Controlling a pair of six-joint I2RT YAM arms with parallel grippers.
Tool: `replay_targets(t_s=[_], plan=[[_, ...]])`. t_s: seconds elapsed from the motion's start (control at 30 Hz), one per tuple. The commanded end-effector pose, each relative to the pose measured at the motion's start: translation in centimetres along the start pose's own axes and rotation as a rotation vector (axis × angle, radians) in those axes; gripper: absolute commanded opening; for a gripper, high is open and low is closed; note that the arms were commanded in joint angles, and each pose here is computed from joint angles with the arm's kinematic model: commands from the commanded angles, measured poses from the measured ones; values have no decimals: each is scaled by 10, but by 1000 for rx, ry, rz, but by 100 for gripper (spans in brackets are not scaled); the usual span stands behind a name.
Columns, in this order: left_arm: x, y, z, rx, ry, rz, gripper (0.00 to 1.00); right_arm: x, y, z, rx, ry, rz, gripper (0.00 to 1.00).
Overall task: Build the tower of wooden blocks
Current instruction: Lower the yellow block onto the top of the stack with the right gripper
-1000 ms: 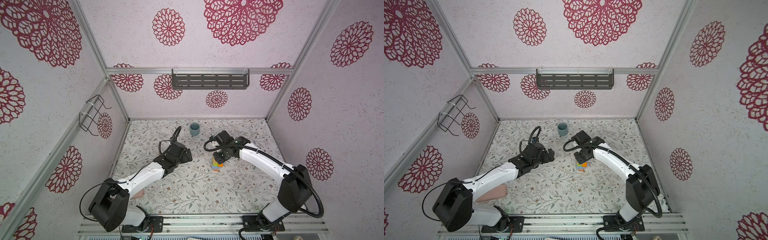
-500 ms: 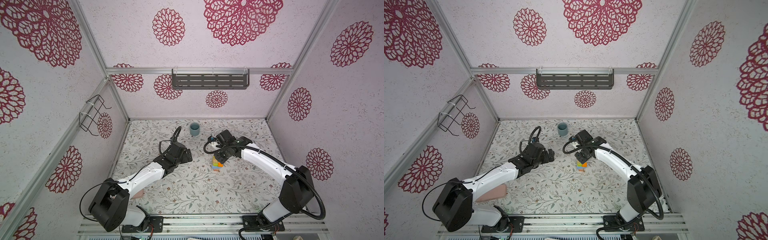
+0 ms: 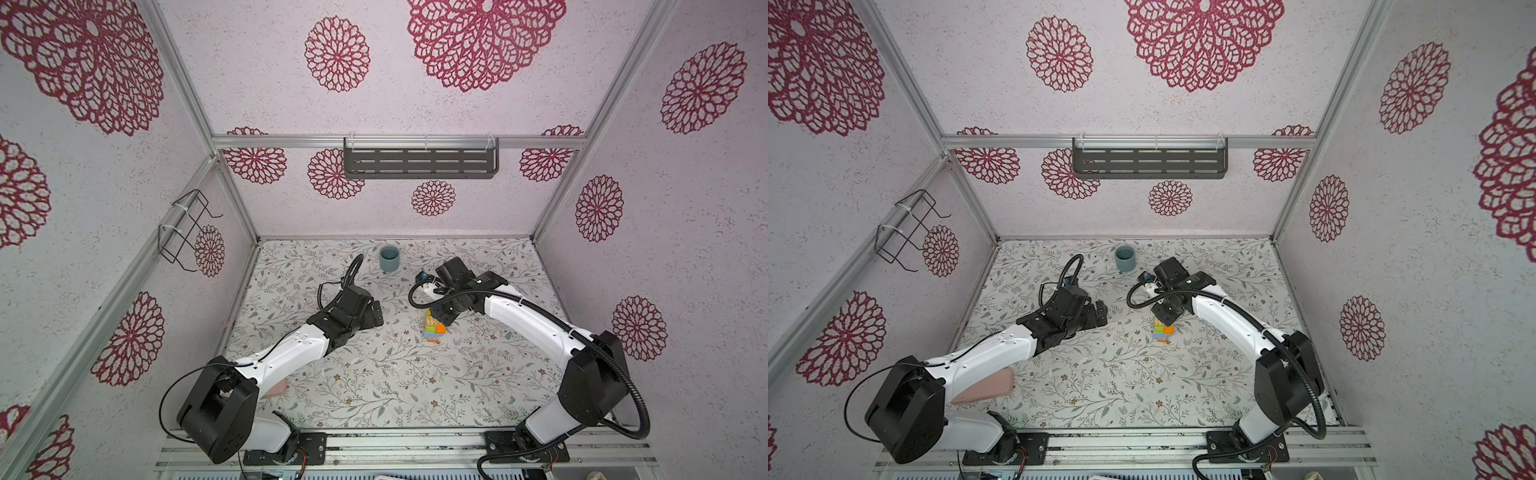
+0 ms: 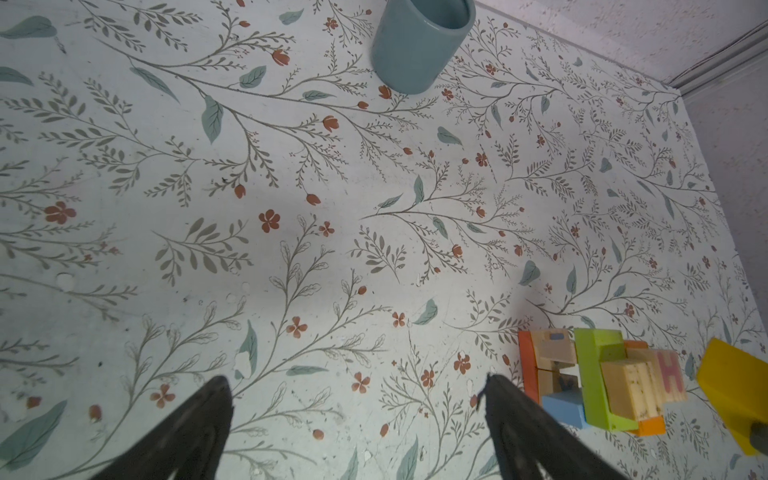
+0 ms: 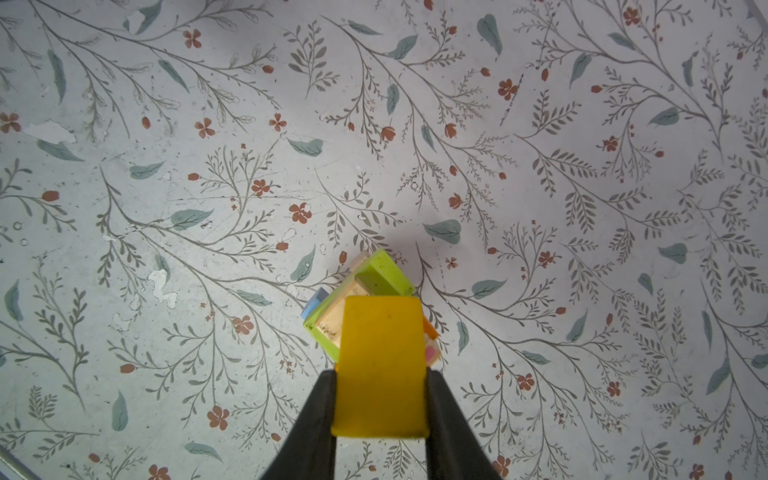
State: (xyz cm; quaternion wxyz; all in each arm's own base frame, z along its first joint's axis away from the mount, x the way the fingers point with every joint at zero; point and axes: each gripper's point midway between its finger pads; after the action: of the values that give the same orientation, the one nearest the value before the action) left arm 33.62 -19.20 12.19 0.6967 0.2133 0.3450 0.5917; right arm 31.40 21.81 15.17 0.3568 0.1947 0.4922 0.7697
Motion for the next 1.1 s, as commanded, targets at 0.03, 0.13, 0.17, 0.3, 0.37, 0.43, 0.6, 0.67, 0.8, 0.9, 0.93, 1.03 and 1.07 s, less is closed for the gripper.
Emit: replay_targets(t_s=[0.03, 0.13, 0.17, 0.3, 0.37, 0.43, 0.6, 0.67, 0.8, 0.9, 0.93, 1.03, 1.07], plan=[[-5, 12, 16, -43, 4, -10, 97, 2, 0, 1, -14, 16, 23, 25], [-5, 12, 15, -41, 8, -12, 97, 4, -3, -1, -8, 16, 31, 25], [-5, 11, 15, -38, 8, -11, 97, 4, -4, -2, -7, 16, 33, 25], [-6, 11, 15, -38, 10, -15, 97, 3, -6, -4, 3, 12, 33, 26], [-7, 11, 15, -36, 7, -15, 97, 3, -7, -5, 9, 12, 34, 26], [-6, 10, 14, -35, 6, -12, 97, 3, -8, -6, 13, 10, 34, 27], [-4, 10, 13, -34, -1, -4, 97, 1, -16, -6, 36, 6, 31, 30], [-4, 10, 13, -35, -2, -4, 97, 0, -19, -7, 52, 1, 28, 30], [-4, 9, 13, -33, -5, -3, 97, -1, -24, -8, 71, -3, 30, 31], [-4, 8, 13, -33, -8, 0, 97, -2, -24, -7, 68, -4, 28, 31], [-3, 8, 13, -32, -10, 1, 97, -2, -24, -7, 68, -5, 27, 31], [-4, 8, 13, -35, -11, 1, 97, -2, -23, -6, 63, -5, 27, 31], [-4, 8, 14, -35, -10, 1, 97, -3, -22, -5, 60, -6, 26, 32]])
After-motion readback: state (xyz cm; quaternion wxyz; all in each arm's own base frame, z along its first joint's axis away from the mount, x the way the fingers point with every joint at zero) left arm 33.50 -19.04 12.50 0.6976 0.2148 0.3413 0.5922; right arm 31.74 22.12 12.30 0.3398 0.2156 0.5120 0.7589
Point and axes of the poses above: each gripper's point midway between its finger pads, its own y axis back along the fingers, its own x axis along the line the jaws close on, z = x × y, and after that the axes turned 7 degrees about -y, right-handed
